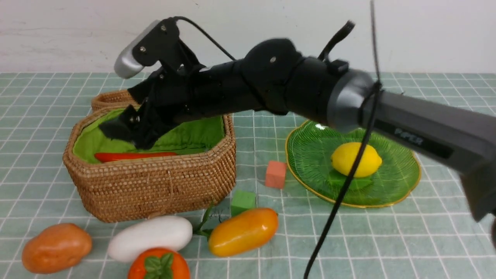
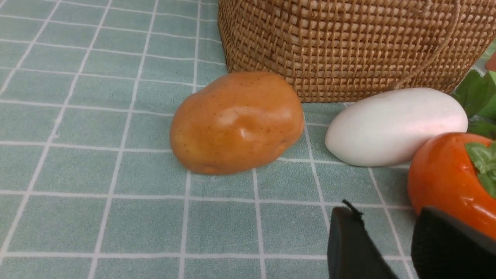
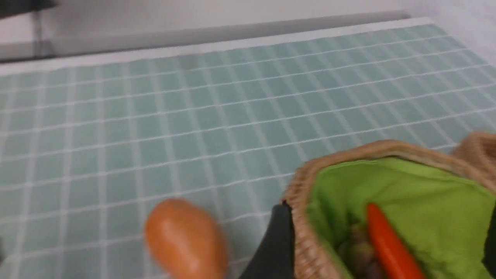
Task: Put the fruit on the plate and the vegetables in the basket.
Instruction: Use the right arm to grab a mango and put it into the right plate
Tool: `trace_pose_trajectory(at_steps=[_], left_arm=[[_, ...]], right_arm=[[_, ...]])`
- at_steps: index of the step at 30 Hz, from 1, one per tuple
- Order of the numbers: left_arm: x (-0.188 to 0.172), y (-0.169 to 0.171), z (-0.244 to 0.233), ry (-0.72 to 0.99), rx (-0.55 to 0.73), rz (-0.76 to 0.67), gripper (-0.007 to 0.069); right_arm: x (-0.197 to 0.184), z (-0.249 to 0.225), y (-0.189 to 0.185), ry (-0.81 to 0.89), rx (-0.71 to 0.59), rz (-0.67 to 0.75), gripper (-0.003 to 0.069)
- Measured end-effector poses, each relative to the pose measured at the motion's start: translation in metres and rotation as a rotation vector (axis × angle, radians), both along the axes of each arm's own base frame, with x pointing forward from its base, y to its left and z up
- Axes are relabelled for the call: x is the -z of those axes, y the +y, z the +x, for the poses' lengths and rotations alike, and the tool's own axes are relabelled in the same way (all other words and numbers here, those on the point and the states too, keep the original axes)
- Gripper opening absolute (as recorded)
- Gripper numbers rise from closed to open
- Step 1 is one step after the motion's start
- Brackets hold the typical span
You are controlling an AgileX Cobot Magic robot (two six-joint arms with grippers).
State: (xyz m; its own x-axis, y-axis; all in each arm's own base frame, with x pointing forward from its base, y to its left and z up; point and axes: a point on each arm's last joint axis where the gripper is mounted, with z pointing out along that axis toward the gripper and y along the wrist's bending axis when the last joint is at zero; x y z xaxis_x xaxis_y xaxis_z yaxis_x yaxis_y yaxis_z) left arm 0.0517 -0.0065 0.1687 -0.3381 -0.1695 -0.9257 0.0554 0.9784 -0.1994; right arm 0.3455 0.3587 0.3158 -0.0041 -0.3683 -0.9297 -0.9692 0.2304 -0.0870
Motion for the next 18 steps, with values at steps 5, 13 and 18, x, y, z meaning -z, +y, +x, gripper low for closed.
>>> trace_pose_trajectory(at_steps=[5, 13, 18], left_arm=[[0.000, 0.000, 0.000, 0.000, 0.000, 0.000, 0.0239], [0.000, 0.000, 0.000, 0.000, 0.000, 0.000, 0.0239], [0.000, 0.000, 0.000, 0.000, 0.000, 0.000, 0.0239]], right_arm=[[-0.030, -0.039, -0.028, -0.017, -0.231, -0.248, 0.0580], [-0.048, -0.056, -0.083, -0.043, -0.168, -0.654, 0.0562], [-0.021, -0.071, -0.075, -0.006, -0.209, -0.712, 0.0578]])
